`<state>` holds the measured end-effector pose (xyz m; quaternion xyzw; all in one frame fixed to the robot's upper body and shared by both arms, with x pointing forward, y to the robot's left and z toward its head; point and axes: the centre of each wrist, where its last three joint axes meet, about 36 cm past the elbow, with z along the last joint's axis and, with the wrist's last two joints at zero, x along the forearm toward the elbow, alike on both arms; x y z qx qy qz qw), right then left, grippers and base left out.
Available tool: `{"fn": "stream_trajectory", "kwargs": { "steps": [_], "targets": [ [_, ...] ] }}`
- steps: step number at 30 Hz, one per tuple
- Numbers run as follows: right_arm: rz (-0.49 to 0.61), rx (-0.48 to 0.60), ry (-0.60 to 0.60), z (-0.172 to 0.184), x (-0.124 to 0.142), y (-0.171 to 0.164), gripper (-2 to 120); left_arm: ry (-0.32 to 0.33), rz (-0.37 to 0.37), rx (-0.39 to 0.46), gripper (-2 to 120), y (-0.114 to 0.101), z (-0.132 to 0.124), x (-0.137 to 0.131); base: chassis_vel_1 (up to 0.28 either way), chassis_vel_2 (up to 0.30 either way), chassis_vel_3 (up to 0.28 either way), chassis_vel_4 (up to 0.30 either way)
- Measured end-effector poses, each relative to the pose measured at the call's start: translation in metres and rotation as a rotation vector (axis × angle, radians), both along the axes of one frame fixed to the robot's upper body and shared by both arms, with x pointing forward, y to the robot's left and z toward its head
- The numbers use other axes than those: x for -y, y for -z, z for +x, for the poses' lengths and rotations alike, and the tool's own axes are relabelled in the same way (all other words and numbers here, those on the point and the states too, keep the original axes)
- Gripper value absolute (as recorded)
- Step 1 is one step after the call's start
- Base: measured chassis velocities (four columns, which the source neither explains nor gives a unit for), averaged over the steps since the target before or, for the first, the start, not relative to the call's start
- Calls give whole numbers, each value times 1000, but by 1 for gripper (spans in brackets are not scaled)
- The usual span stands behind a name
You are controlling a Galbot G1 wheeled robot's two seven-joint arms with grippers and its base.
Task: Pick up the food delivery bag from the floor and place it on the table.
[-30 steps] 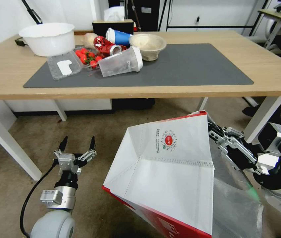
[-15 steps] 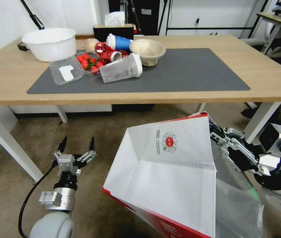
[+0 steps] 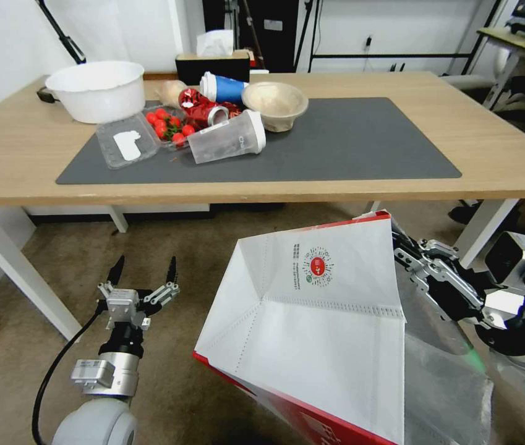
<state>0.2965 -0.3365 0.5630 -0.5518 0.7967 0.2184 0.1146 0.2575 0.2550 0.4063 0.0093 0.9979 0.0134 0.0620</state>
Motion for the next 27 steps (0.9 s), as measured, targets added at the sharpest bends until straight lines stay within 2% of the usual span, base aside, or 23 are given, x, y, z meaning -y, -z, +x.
{"fn": "stream_trajectory", "kwargs": {
  "steps": [27],
  "targets": [
    [1, 16, 7, -3, -2, 0, 0, 3, 9, 3, 100, -8, -4, 0, 0, 0, 0, 0]
  ]
}}
